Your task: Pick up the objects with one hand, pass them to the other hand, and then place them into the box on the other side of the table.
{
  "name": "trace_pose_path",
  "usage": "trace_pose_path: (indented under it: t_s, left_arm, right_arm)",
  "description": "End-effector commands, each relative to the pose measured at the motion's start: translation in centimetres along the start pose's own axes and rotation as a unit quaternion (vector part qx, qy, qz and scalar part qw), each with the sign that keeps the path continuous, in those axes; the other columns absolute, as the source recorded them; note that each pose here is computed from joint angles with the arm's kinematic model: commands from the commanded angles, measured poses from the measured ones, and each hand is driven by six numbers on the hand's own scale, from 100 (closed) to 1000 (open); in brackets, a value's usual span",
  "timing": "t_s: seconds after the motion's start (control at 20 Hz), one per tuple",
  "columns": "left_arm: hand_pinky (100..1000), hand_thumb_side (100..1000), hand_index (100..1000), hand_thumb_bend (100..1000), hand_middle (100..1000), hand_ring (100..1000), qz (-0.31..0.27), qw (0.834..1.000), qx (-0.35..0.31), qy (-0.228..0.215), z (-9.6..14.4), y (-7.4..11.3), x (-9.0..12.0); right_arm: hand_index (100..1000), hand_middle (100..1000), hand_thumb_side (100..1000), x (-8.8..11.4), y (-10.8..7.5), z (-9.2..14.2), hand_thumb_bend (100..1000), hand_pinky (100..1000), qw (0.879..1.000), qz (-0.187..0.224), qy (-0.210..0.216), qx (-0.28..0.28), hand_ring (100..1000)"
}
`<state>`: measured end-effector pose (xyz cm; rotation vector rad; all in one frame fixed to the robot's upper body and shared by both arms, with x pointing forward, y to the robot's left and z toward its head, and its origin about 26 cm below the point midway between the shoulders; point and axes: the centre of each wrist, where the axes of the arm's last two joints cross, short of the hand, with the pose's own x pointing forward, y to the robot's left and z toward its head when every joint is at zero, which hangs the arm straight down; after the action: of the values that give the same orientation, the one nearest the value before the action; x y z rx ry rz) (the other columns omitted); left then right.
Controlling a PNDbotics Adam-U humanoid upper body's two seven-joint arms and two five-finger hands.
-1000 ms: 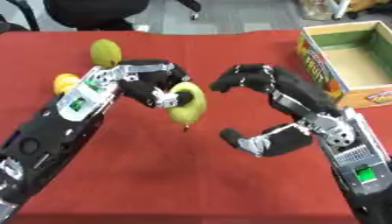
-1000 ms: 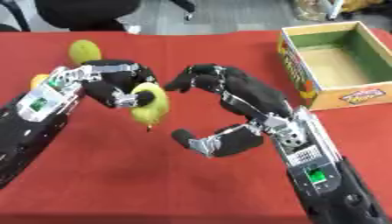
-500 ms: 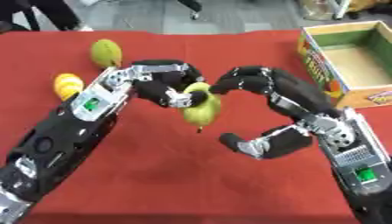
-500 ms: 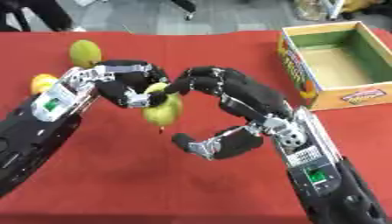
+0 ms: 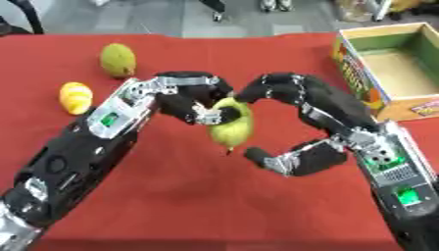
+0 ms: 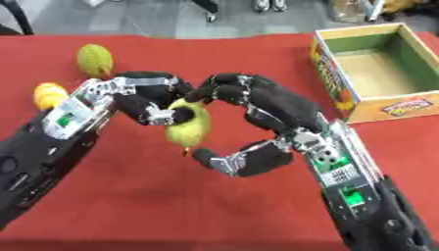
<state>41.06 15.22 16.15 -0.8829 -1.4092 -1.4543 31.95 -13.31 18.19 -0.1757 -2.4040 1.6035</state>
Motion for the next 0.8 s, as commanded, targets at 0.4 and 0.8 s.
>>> trace_pose_path:
  t_s: [0.4, 0.8]
  left_arm:
    - [513, 329, 457, 100, 292, 304, -0.006, 1.000, -0.020, -0.020, -1.1, 0.2, 1.9]
    - [515, 327, 458, 100, 293, 307, -0.005, 0.999, -0.028, -0.028, -1.5, 0.1, 2.6]
  right_arm:
    - [821, 703, 510, 0.1, -0.4, -0.4, 325, 731, 1.000, 0.029, -0.001, 0.009, 684]
    - [742, 663, 497, 0.0, -0.3, -0.3, 301, 718, 0.999, 0.034, 0.004, 0.022, 662]
